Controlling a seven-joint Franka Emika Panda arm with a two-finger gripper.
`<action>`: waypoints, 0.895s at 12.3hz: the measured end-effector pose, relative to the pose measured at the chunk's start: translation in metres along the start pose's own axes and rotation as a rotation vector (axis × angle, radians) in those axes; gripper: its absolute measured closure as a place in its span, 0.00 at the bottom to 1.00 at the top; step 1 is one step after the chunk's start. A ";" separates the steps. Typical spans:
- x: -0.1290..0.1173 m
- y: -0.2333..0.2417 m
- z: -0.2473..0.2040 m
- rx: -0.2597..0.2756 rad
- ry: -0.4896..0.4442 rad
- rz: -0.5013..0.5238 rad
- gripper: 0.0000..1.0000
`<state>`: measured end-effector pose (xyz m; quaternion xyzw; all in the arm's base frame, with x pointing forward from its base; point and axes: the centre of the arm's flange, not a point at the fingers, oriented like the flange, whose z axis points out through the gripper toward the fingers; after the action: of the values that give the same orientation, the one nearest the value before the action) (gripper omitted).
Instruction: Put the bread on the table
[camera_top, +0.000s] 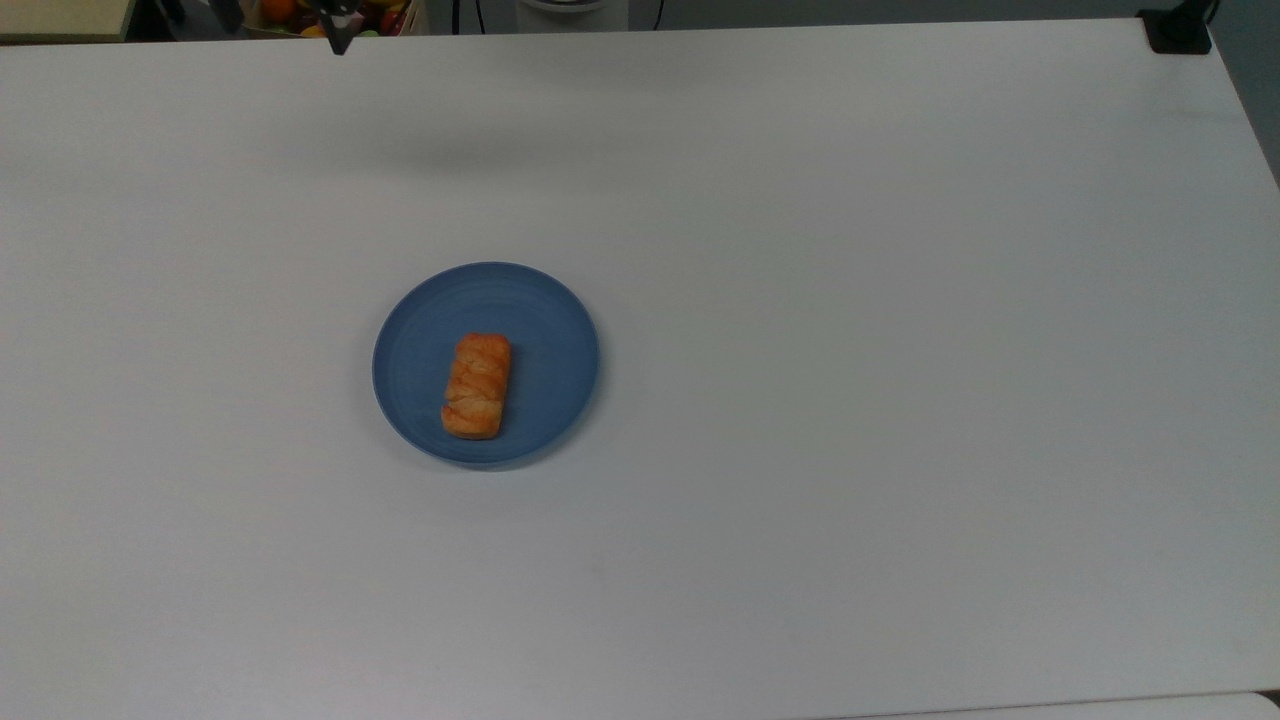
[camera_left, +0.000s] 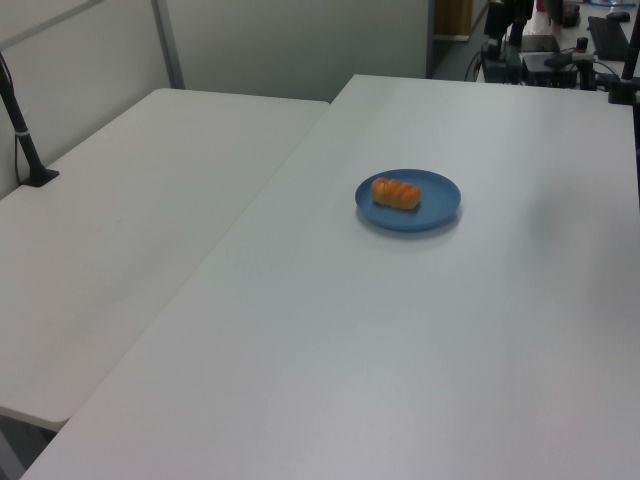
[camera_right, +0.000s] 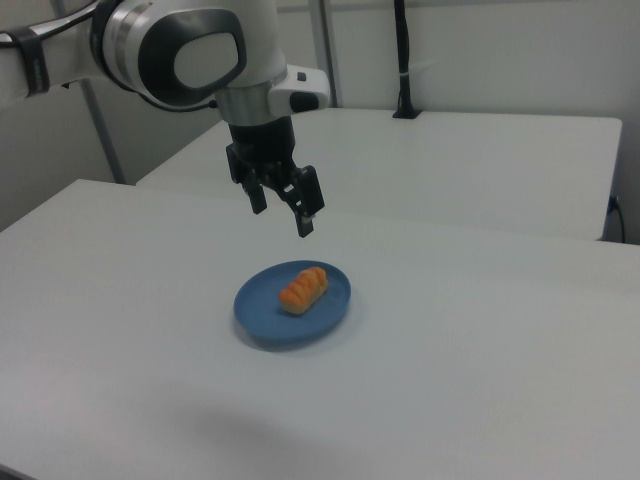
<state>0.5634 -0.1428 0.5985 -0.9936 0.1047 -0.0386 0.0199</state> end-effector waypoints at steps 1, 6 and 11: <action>0.000 0.007 -0.005 0.010 0.010 0.008 0.00; 0.003 0.004 -0.021 0.069 0.049 -0.022 0.00; 0.007 0.005 -0.032 0.099 0.077 -0.037 0.00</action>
<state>0.5664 -0.1501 0.6303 -0.9909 0.0849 -0.0824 0.0645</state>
